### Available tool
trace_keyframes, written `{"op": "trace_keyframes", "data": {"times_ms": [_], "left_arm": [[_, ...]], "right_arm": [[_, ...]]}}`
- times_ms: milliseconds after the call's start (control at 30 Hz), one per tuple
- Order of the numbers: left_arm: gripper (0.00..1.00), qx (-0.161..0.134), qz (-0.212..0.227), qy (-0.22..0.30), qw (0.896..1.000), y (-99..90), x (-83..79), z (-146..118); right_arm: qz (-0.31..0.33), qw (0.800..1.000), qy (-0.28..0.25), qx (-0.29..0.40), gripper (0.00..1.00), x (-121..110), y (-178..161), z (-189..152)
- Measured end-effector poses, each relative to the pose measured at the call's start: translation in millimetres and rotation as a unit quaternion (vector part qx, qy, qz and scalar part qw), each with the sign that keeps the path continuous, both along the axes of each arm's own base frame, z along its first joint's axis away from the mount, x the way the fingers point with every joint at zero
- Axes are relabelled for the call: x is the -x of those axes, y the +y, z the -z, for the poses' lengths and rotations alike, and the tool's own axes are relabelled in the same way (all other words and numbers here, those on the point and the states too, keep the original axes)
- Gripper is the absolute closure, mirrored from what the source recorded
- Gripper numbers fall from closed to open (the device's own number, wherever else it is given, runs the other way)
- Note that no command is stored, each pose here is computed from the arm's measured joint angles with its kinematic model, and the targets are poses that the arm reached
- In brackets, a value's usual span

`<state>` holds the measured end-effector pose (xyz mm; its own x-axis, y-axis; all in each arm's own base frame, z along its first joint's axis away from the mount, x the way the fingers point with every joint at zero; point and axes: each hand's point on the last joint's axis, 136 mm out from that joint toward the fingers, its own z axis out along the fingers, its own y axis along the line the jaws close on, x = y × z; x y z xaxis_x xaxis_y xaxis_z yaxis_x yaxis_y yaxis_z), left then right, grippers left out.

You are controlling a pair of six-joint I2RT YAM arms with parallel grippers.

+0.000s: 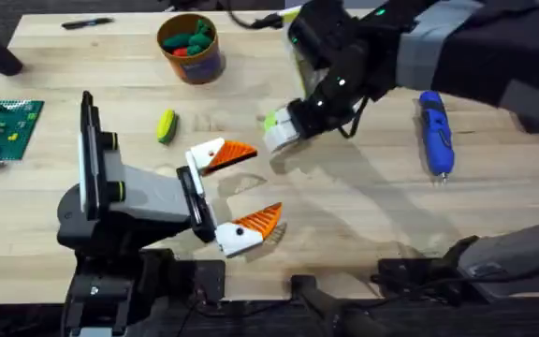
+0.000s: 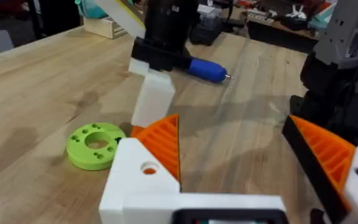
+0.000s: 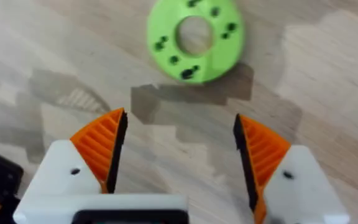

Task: Pick up the gripper from the table and insert it into the empty holder that is missing its gripper. Then pick up a screw, insert it into the mounting hole, and use the screwdriver to tighten it. Finally, clean up the table by picking up the vegetable and placing it into the bucket.

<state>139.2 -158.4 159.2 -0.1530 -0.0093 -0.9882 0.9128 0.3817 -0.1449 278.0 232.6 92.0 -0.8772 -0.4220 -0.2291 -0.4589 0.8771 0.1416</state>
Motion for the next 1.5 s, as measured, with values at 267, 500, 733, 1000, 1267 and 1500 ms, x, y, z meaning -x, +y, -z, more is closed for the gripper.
{"op": "trace_keyframes", "data": {"times_ms": [267,500,733,1000,1267,1500], "left_arm": [[0.015,0.000,0.000,0.000,1.000,0.0,0.0,0],[0.015,0.000,0.000,0.000,1.000,0.0,0.0,0],[0.014,0.000,0.000,0.000,1.000,0.0,0.0,0],[0.015,0.000,0.000,0.000,1.000,0.0,0.0,0],[0.015,0.000,0.000,0.000,1.000,0.0,0.0,0],[0.015,0.000,0.000,0.000,1.000,0.0,0.0,0]], "right_arm": [[-0.063,0.998,-0.016,0.024,0.012,1,22,-2],[-0.070,0.996,-0.047,0.028,0.366,-18,30,6],[-0.071,0.996,-0.047,0.028,0.572,-18,30,6],[-0.071,0.996,-0.041,0.034,0.630,-19,30,13],[-0.069,0.995,-0.030,0.067,0.631,-22,24,35],[-0.065,0.994,-0.044,0.075,0.628,-28,22,34]]}}
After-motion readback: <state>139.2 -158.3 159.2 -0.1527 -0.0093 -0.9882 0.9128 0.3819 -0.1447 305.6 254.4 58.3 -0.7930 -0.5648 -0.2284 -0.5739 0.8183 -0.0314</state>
